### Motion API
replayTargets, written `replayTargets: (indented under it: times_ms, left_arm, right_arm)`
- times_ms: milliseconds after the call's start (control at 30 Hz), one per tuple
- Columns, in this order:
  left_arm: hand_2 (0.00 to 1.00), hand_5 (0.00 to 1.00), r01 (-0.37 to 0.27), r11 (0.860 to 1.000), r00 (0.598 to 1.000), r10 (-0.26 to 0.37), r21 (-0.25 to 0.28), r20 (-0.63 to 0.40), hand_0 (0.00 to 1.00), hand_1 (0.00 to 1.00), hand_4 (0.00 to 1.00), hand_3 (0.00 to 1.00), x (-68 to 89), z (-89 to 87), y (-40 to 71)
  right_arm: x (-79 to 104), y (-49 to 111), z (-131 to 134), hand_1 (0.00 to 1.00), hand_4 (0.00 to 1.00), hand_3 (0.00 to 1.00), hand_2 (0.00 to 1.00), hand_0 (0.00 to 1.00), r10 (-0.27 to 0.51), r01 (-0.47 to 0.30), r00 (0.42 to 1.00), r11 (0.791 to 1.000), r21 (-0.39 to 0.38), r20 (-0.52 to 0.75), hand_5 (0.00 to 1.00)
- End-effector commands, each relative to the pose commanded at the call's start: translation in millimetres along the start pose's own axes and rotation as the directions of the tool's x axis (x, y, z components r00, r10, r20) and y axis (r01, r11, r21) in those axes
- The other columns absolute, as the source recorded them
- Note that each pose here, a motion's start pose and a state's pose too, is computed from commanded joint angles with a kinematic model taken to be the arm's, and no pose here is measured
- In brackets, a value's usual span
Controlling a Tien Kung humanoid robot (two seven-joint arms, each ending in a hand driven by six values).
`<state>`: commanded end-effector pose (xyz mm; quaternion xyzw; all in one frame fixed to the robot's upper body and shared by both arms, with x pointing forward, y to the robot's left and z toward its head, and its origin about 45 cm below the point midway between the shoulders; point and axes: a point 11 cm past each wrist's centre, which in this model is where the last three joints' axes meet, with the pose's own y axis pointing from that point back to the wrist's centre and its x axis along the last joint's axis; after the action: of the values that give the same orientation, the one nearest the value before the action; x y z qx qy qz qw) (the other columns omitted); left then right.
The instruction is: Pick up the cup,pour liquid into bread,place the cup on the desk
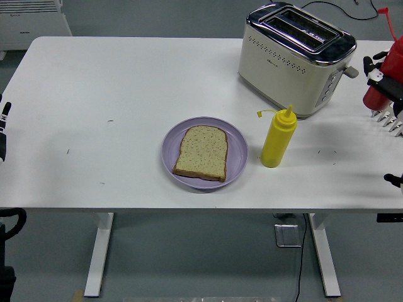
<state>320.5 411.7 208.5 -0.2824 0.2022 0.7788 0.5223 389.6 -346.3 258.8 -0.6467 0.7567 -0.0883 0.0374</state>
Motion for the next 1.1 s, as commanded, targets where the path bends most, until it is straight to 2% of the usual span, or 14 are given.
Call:
replayTargets:
  times_ms: [167, 467, 1100]
  left_arm:
    - [0.853, 0.998, 0.0, 1.0, 1.0, 0.0, 0.002, 0.0, 0.832, 0.841, 0.663, 0.756, 0.1, -0.4, 0.1]
    - [0.853, 0.998, 0.0, 1.0, 1.0, 0.0, 0.004, 0.002, 0.835, 0.842, 0.662, 0.754, 0.1, -1.3, 0.5]
    - [0.854, 0.998, -0.001, 1.0, 1.0, 0.001, 0.011, 0.006, 0.836, 0.841, 0.661, 0.751, 0.8, -3.4, 1.6]
  right_arm:
    - [-6.2, 13.3, 26, 0.136, 0.716, 0.335, 0.268, 0.041, 0.014, -0.014, 1.0, 0.999, -0.035, 0.007, 0.048]
    - [-19.7, 30.3, 58, 0.135, 0.73, 0.333, 0.267, 0.059, 0.03, -0.026, 0.999, 0.995, -0.091, 0.04, 0.07]
    - [-47.3, 42.0, 84, 0.135, 0.732, 0.336, 0.272, 0.078, 0.004, 0.005, 0.998, 0.989, -0.147, 0.065, 0.085]
